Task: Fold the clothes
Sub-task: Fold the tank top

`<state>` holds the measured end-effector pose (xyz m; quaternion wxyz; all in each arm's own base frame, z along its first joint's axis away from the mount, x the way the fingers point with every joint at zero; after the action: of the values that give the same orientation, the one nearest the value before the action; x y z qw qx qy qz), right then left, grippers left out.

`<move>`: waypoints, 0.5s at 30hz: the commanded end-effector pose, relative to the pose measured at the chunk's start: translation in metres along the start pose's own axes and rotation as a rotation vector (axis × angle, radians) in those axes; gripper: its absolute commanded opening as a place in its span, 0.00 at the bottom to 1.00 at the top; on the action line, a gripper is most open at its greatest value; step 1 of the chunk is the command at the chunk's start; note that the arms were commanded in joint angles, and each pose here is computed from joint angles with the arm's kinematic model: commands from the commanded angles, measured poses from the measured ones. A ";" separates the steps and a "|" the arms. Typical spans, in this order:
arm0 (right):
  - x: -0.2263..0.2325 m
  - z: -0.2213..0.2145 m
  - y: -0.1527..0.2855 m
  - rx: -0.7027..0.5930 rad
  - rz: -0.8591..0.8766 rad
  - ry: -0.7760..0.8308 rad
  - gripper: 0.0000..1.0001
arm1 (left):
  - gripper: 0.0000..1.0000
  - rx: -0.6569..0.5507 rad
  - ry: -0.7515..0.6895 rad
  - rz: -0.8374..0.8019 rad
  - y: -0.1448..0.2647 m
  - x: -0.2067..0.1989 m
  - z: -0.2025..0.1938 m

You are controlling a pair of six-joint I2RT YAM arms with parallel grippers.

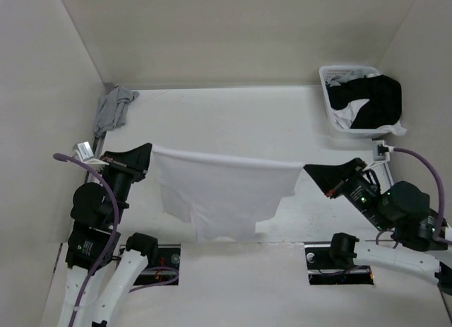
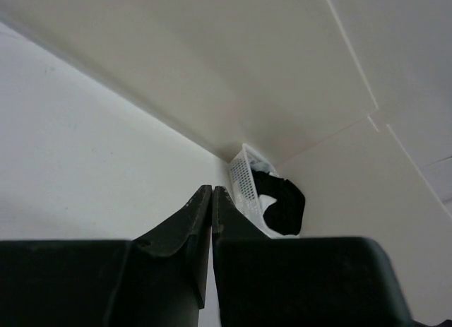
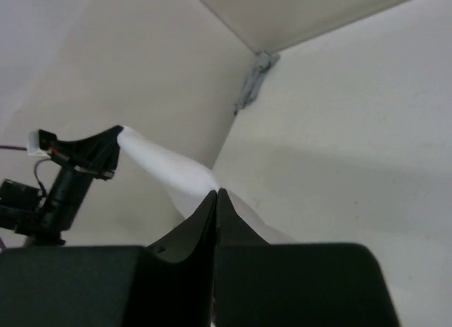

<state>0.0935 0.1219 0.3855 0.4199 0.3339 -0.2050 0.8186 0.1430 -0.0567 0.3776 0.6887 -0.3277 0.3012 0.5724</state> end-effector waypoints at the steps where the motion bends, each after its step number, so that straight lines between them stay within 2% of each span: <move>1: -0.030 -0.036 -0.015 0.077 -0.200 0.127 0.01 | 0.00 0.098 -0.053 0.151 -0.004 0.036 -0.025; 5: -0.055 -0.060 -0.051 0.116 -0.285 0.172 0.01 | 0.00 0.157 -0.077 0.234 -0.035 0.066 -0.052; 9: -0.112 -0.074 -0.106 0.162 -0.356 0.145 0.01 | 0.00 0.225 -0.086 0.315 -0.078 0.103 -0.084; 15: -0.183 -0.074 -0.187 0.206 -0.426 0.083 0.01 | 0.00 0.201 -0.052 0.423 -0.161 0.154 -0.110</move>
<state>0.2574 0.1507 0.1835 0.6131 0.3911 0.0410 0.6852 0.2783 -0.0717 0.1841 0.5686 -0.0911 0.4413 0.6882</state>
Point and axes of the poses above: each gripper's point midway between its finger pads, its own y axis back along the fingers, its own x axis along the line the jaws close on, z = x × y, the point moved 6 cm from there along y, back along the fingers, and after that the axes turned 1 degree about y, right-handed, at the moved point
